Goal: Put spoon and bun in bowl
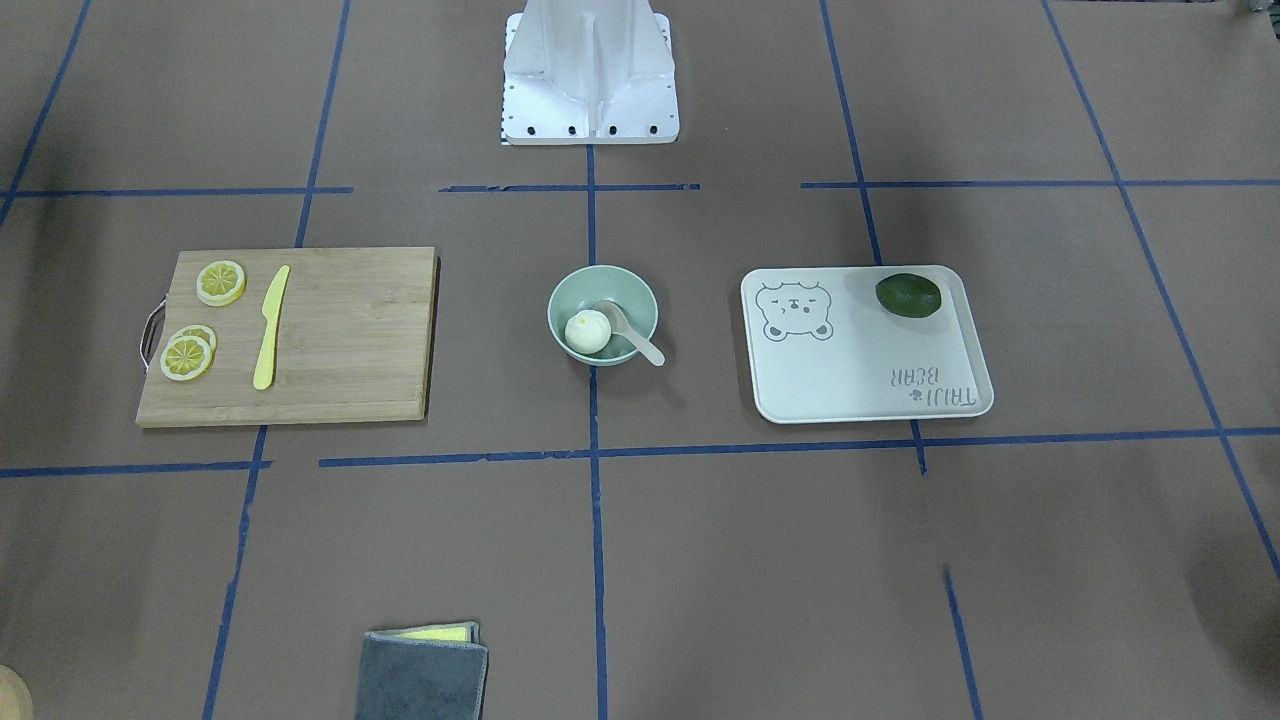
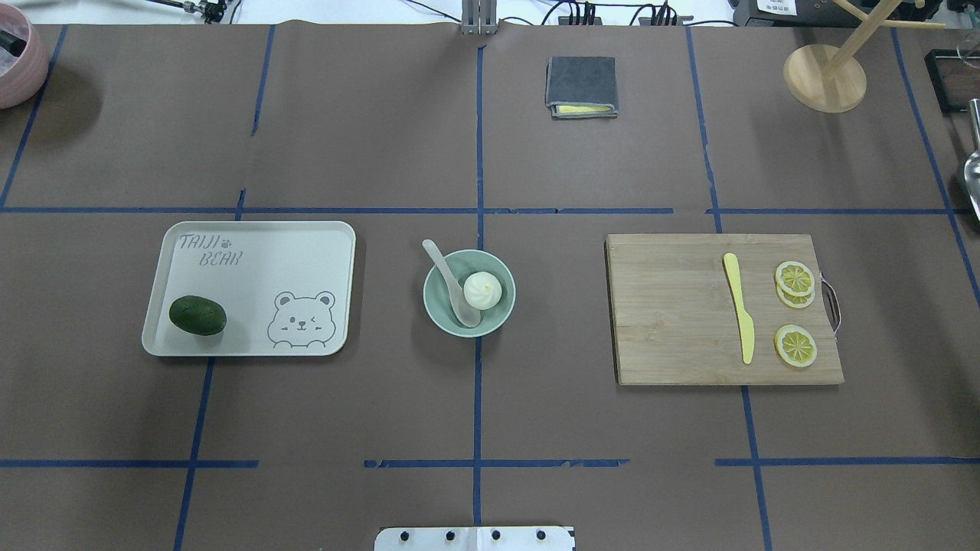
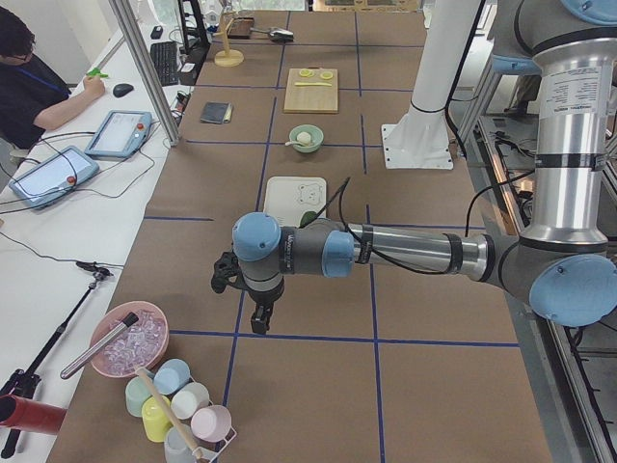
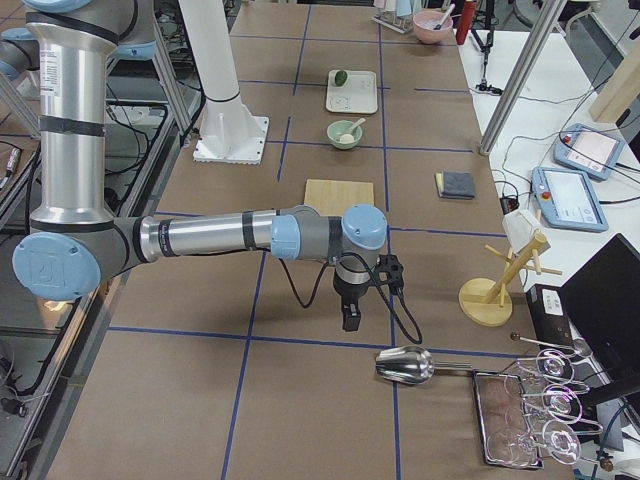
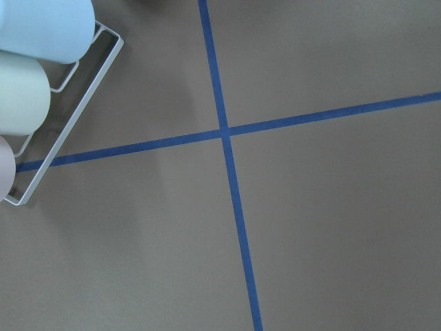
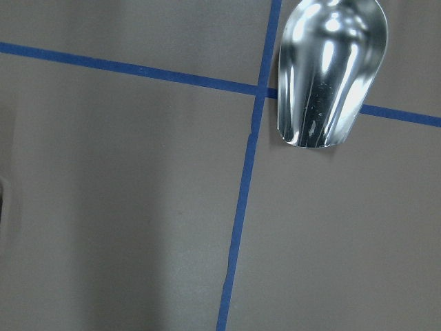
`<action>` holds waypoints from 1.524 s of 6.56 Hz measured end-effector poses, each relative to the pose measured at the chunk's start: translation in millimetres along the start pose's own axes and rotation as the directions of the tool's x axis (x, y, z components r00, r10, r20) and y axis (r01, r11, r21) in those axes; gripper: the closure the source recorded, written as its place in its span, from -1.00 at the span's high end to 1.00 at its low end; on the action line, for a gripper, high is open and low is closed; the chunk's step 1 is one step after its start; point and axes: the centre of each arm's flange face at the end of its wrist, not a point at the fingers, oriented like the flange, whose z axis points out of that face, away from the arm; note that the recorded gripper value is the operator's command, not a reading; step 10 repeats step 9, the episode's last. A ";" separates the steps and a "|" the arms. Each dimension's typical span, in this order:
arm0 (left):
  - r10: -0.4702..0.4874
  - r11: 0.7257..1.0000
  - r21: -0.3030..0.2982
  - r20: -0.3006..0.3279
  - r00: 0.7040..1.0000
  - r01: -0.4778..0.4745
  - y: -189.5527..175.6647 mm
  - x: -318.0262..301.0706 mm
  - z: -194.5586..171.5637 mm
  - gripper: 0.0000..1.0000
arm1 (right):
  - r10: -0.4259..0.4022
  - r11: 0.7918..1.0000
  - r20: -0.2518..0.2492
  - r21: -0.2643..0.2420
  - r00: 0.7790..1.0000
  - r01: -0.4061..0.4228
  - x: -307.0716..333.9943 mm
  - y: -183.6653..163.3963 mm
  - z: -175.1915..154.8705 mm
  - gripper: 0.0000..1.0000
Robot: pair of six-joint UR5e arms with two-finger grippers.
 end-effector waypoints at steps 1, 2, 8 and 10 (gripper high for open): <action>0.001 1.000 0.001 0.000 1.000 -0.001 -0.1 0.0 0.0 1.00 | 0.002 1.000 0.002 -0.002 1.000 -0.002 0.8 0.3 0.9 1.00; 0.001 1.000 0.001 0.000 1.000 -0.001 -0.2 0.1 0.1 1.00 | 0.005 1.000 0.003 -0.005 1.000 -0.005 2.2 0.7 2.5 1.00; 0.004 1.000 0.002 -0.001 1.000 -0.004 -1.2 0.8 0.2 1.00 | 0.011 1.000 0.010 -0.011 1.000 -0.010 4.1 0.5 5.7 1.00; 0.004 1.000 0.002 -0.001 1.000 -0.004 -1.1 0.6 0.4 1.00 | 0.011 1.000 0.010 -0.011 1.000 -0.011 4.5 0.7 6.0 1.00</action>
